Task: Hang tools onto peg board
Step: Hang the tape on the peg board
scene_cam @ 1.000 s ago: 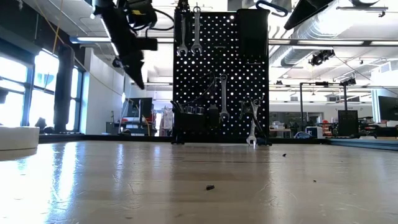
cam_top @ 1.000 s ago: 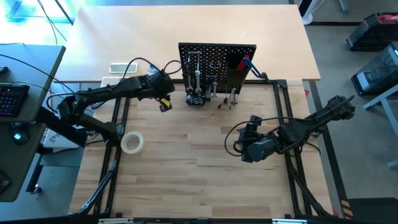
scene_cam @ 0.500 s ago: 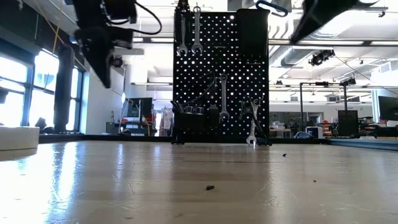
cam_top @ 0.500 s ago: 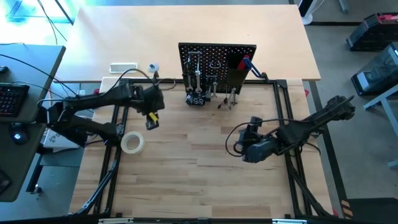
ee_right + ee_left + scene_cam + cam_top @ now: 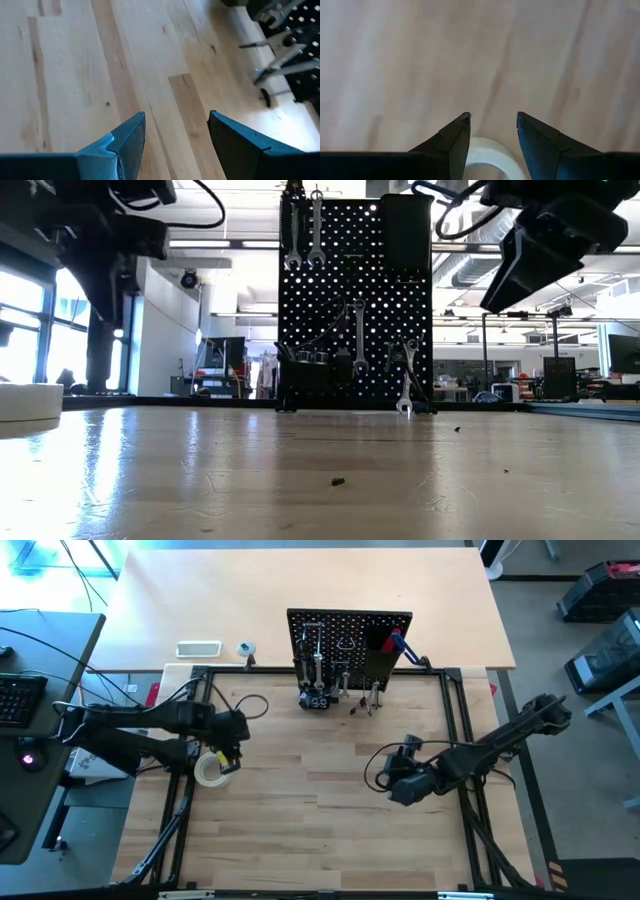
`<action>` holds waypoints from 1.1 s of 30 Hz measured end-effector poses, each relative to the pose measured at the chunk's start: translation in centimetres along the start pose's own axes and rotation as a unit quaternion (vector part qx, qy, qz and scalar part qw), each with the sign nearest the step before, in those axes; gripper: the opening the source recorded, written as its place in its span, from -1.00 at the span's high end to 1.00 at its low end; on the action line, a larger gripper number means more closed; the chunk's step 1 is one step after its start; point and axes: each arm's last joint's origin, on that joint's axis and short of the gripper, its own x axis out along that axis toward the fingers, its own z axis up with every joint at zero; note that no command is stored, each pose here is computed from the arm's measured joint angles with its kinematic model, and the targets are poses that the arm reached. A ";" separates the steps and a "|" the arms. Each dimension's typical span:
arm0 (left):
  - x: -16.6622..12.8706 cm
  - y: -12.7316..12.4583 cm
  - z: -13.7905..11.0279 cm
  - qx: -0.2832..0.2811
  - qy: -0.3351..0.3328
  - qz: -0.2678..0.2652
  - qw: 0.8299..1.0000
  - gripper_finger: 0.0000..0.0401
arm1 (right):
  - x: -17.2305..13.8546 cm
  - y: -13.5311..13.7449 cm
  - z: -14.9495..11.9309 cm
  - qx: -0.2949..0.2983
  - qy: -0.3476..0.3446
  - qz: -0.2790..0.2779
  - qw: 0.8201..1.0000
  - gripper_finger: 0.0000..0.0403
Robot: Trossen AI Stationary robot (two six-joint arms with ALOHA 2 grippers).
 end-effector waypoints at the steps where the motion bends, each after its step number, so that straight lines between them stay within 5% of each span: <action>1: 0.2 -0.3 -0.2 0.000 0.002 -0.010 1.000 0.23 | 0.2 0.1 0.0 0.001 -0.007 0.004 1.000 -0.06; 12: 2.9 -2.9 -2.6 0.001 0.040 -0.036 0.999 0.23 | 1.8 0.6 -0.4 0.008 -0.055 0.024 0.998 -0.06; 21: 3.4 -3.1 -5.5 -0.126 0.122 0.052 0.983 0.24 | 2.5 0.4 -0.4 0.015 -0.068 0.026 0.997 -0.06; 33: 4.8 -4.7 -4.6 -0.154 0.075 0.079 0.982 0.24 | 2.8 0.1 0.0 0.004 -0.076 0.025 0.997 -0.06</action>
